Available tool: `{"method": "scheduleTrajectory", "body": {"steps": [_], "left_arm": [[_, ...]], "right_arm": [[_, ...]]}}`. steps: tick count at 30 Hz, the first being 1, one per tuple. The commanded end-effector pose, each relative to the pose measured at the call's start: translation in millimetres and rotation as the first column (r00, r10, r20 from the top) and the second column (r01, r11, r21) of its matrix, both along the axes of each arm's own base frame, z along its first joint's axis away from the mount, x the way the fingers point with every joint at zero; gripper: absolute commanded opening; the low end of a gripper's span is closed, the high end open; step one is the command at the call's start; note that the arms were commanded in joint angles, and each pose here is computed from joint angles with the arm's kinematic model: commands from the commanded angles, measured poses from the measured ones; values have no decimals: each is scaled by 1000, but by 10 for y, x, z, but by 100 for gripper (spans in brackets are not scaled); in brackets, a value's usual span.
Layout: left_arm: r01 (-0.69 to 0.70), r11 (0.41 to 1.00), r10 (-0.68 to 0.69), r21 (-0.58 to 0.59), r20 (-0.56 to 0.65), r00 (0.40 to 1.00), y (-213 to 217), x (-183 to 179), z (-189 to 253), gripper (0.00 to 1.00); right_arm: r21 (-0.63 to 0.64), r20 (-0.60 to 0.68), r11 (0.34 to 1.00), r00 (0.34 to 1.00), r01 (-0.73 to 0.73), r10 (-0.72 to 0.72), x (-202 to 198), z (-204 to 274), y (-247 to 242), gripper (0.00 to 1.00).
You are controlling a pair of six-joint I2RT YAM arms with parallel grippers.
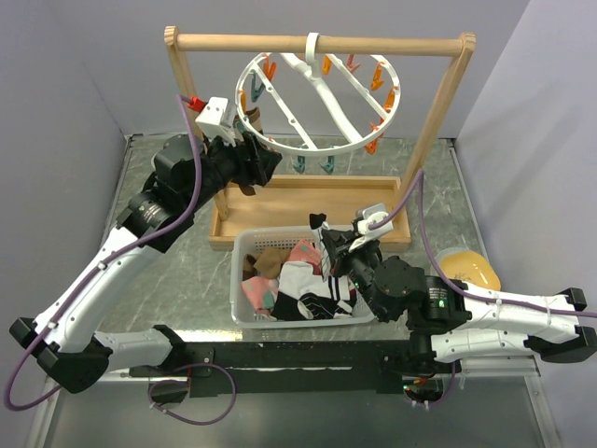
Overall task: Clip the socks to the hanger
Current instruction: Open the clamp at the hanger.
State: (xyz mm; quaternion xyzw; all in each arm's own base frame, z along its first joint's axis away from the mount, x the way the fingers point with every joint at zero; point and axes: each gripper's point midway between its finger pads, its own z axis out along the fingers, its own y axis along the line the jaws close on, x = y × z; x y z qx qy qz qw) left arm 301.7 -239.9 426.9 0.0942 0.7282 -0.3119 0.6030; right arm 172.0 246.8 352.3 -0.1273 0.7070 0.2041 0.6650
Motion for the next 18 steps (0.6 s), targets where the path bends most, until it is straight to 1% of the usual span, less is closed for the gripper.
{"method": "scheduleTrajectory", "body": {"steps": [1,5,6,7,18], "left_arm": [[-42,999,44,-19,82,996,29,97,191,71],[-73,997,74,-19,90,993,46,167,191,68],[-75,997,76,-19,93,993,52,166,208,65],[-76,997,77,-17,93,993,54,169,209,64],[-110,994,112,-27,68,991,125,153,143,60]], "right_arm": [[49,11,999,1000,-8,8,-23,100,-13,0],[54,11,999,1000,-8,8,-25,93,-26,0],[59,9,998,1000,-7,6,-22,97,-31,0],[54,7,998,1000,-8,8,-27,84,-35,0],[64,1,998,1000,-12,12,-33,85,-38,0]]}}
